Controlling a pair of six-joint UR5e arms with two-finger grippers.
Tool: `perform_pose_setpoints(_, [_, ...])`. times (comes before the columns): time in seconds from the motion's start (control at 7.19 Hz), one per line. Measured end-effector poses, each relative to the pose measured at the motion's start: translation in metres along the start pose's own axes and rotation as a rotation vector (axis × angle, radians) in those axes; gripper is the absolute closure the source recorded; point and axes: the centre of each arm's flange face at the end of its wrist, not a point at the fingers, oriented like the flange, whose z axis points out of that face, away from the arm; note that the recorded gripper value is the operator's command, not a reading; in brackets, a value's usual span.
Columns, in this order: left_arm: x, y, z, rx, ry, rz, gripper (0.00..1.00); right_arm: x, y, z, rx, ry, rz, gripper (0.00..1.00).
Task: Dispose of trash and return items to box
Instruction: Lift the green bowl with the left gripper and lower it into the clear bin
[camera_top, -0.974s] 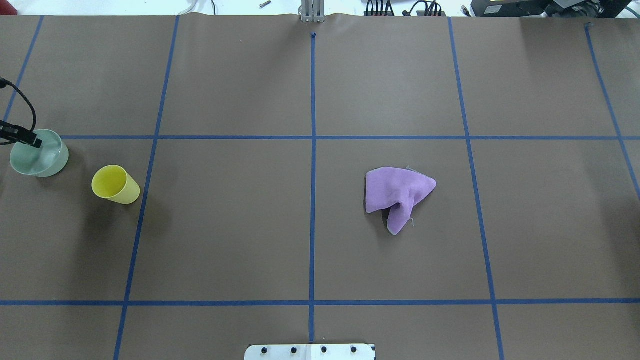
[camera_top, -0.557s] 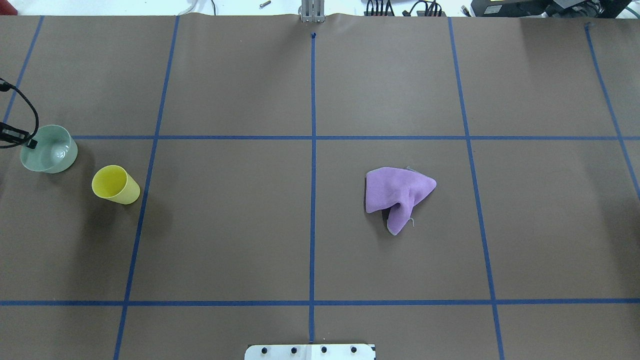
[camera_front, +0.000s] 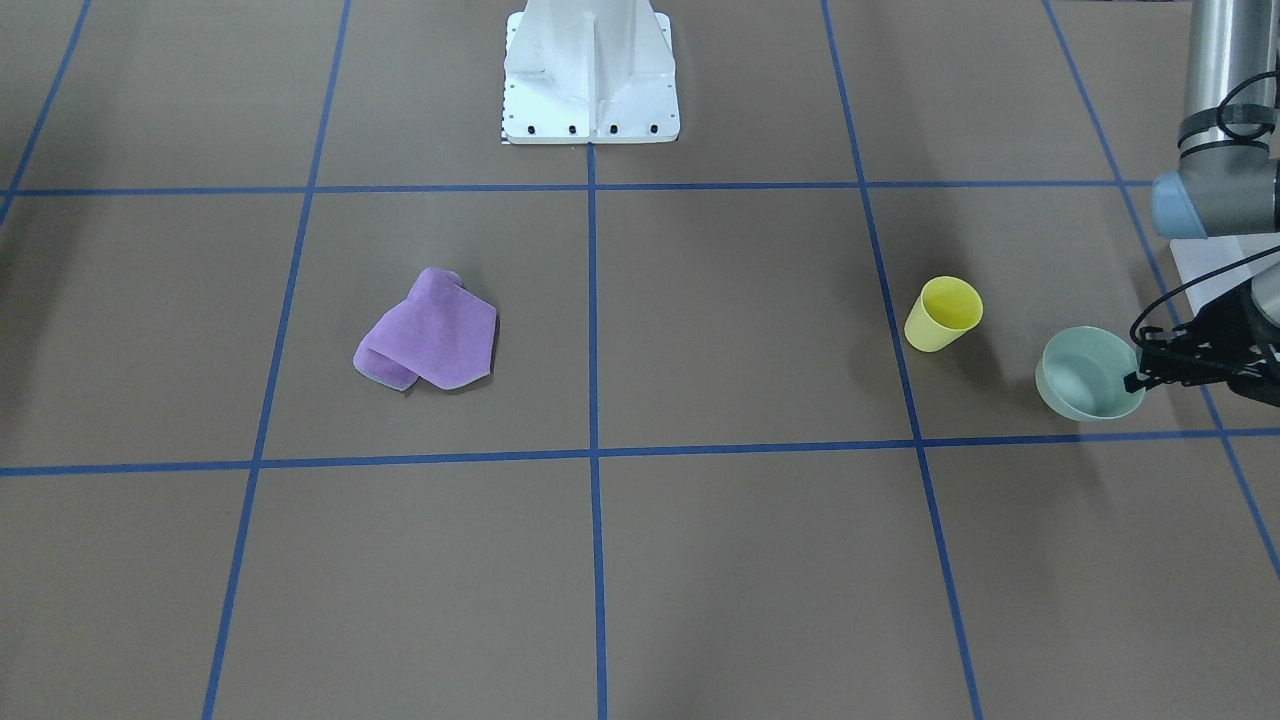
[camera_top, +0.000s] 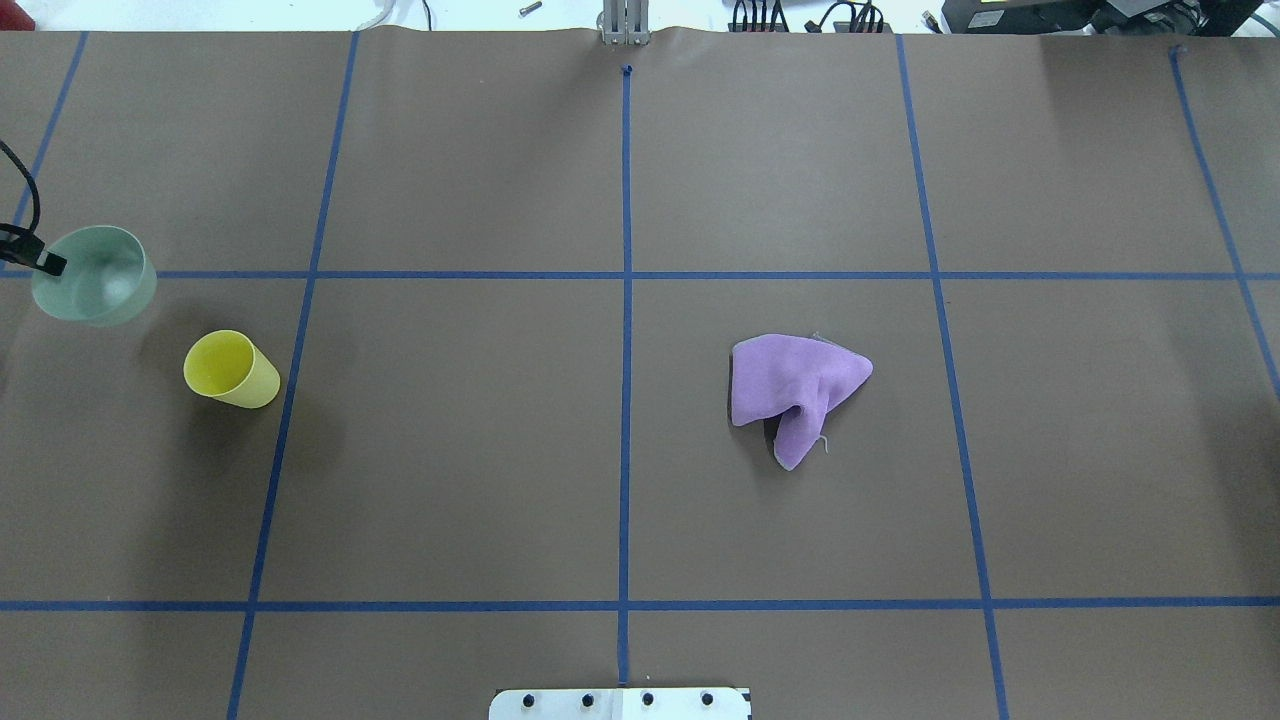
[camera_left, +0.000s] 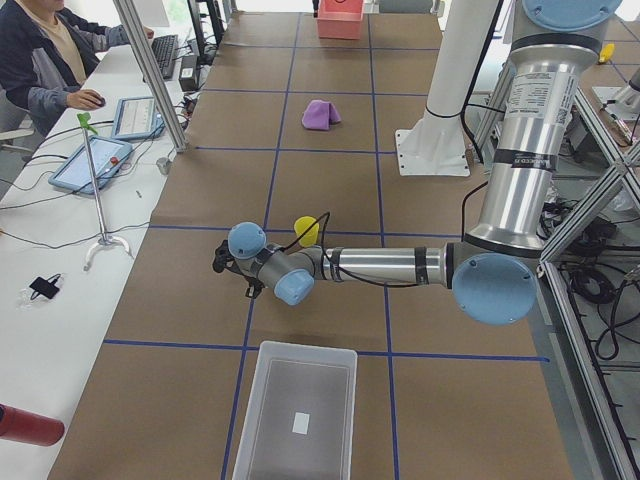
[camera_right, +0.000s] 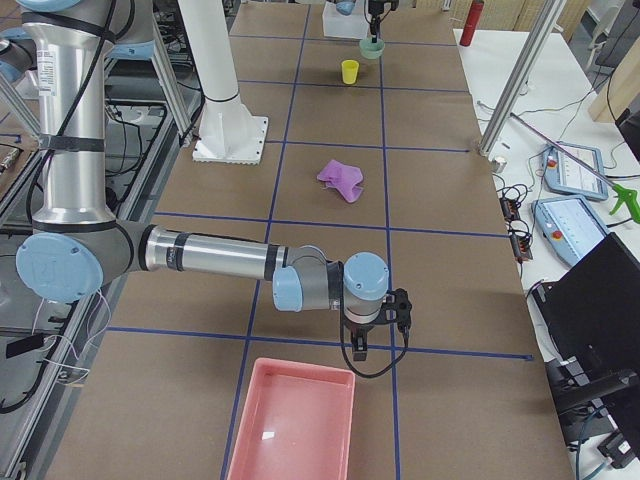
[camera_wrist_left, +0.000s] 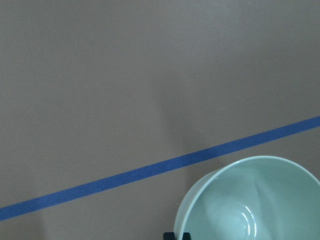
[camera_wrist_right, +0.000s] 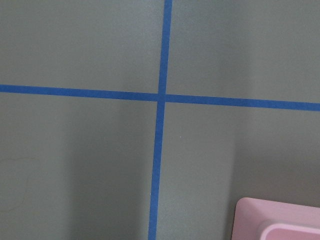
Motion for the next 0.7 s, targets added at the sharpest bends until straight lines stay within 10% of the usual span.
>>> perform_pose_setpoints(0.7, [-0.145,0.052,-0.142,0.066,-0.068,-0.015,1.0,0.002,0.001,0.003,-0.006,-0.001,0.028,0.0])
